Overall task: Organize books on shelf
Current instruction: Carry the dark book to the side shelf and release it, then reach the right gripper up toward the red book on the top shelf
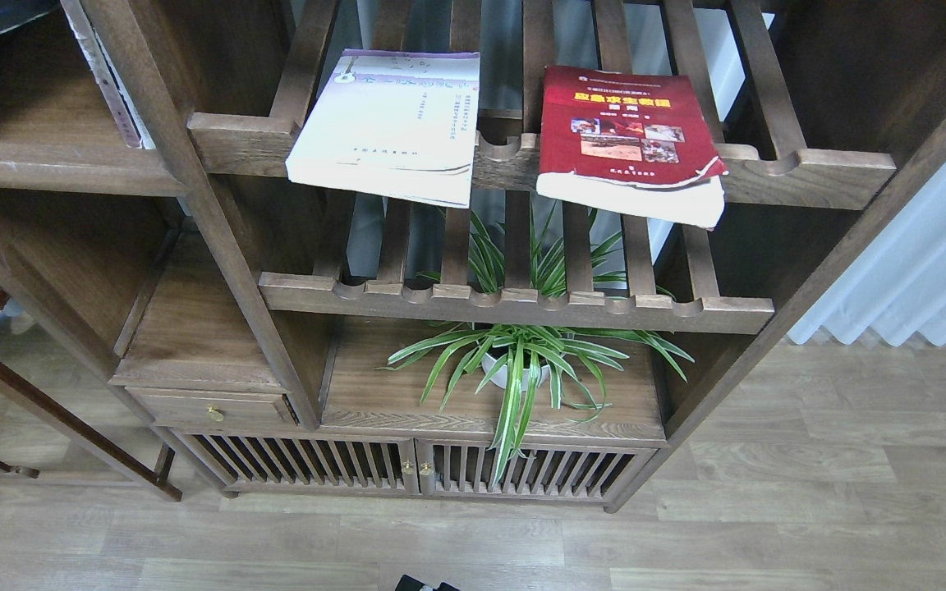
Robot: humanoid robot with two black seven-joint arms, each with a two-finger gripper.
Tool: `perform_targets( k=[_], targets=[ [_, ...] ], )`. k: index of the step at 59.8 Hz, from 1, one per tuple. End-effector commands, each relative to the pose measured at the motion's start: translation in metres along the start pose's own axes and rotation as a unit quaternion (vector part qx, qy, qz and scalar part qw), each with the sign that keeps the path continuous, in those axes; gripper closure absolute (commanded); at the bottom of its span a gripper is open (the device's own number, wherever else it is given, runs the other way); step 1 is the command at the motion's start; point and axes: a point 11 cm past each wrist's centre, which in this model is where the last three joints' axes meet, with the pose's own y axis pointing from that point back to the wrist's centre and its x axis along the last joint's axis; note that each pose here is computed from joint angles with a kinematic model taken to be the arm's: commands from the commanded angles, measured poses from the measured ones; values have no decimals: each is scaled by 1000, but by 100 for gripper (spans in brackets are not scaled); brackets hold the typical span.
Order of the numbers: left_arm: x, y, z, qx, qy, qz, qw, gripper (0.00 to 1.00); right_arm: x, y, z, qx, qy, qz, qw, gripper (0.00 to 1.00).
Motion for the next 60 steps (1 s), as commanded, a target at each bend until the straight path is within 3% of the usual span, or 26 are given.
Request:
perform_targets(
  k=[1,9,12,14,20,36,60],
  targets=[
    [-6,-16,-8,24,3,-10,1000,97,0,0,-1,2,0,0,1000,0],
    [-1,-22,-30,55,21,-6,998,89,0,0,-1,2,0,0,1000,0],
    [0,-22,-38,64,30,-6,997,68,0,0,-1,4,-1,0,1000,0],
    [0,-21,-42,68,31,-6,997,59,0,0,-2,5,-1,0,1000,0],
    [0,-18,-50,68,52,-12,996,51,0,0,-3,10,-2,-1,1000,0],
    [-2,2,-44,26,102,-34,994,49,-4,-1,-4,13,-3,-7,1000,0],
    [18,77,-40,-70,201,-33,977,48,-11,-2,-19,47,-1,-18,999,0]
  ],
)
